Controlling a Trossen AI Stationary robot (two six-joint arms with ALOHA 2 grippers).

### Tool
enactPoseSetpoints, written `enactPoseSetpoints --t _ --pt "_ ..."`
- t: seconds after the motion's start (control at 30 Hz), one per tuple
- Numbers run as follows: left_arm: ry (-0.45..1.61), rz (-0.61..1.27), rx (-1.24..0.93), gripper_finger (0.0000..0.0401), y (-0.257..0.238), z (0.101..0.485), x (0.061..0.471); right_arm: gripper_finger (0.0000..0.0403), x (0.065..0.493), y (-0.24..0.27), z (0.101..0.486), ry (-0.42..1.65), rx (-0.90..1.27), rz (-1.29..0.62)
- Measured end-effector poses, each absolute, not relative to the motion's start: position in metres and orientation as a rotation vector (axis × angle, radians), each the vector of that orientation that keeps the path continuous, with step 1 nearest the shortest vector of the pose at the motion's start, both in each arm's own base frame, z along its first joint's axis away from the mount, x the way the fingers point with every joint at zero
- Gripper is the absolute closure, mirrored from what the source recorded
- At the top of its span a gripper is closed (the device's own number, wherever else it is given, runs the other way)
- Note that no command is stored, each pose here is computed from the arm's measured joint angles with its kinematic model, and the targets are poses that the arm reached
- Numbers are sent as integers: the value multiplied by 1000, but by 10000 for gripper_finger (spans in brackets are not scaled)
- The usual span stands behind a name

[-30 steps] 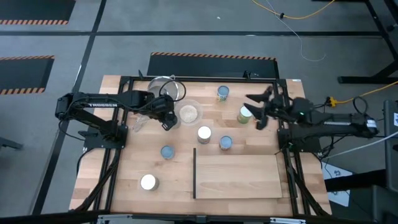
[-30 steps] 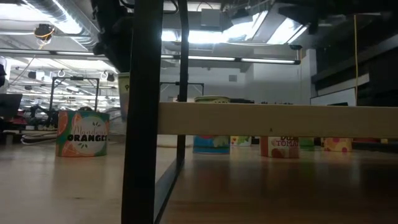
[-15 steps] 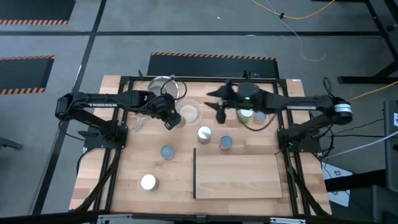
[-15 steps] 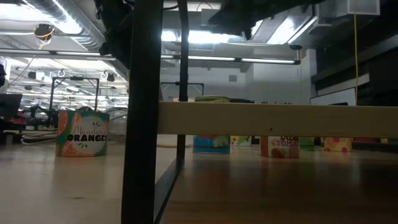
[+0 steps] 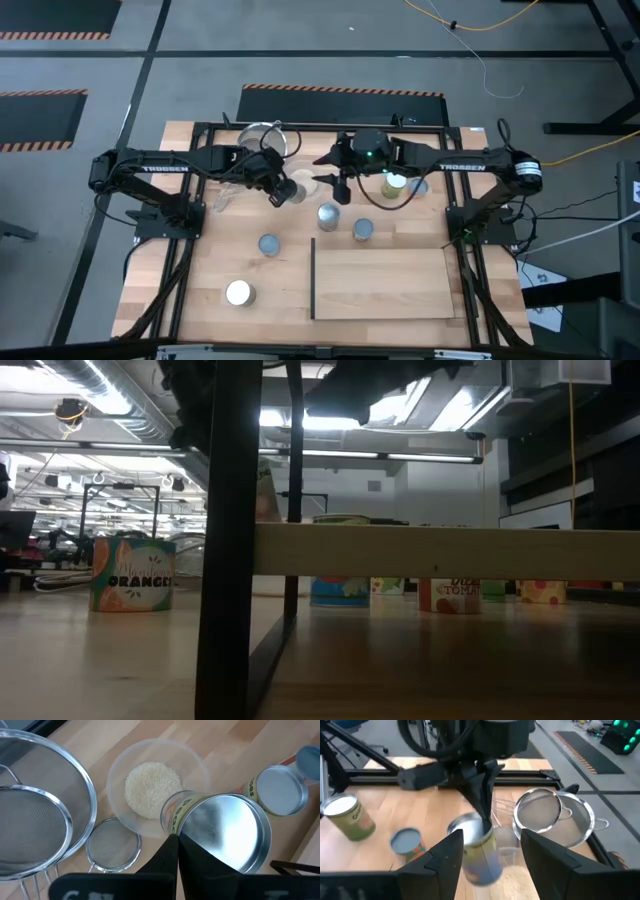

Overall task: Pick and place cans onto a shelf
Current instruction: Put the blue can on the shelf

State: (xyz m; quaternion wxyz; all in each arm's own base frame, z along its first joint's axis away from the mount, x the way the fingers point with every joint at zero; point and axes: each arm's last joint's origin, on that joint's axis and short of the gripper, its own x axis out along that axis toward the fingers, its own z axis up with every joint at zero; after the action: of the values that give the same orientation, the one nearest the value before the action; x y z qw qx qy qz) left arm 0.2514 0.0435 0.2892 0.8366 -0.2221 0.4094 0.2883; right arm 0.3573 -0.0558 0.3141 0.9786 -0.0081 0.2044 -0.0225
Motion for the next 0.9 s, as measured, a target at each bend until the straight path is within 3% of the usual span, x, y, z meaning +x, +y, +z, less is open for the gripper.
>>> enactPoseSetpoints --t 0.5,0.9 --pt "818 598 -478 401 44 292 255 199 393 -61 276 367 78 -25" --pt "836 520 -531 401 34 292 257 199 391 -60 278 382 54 -16"
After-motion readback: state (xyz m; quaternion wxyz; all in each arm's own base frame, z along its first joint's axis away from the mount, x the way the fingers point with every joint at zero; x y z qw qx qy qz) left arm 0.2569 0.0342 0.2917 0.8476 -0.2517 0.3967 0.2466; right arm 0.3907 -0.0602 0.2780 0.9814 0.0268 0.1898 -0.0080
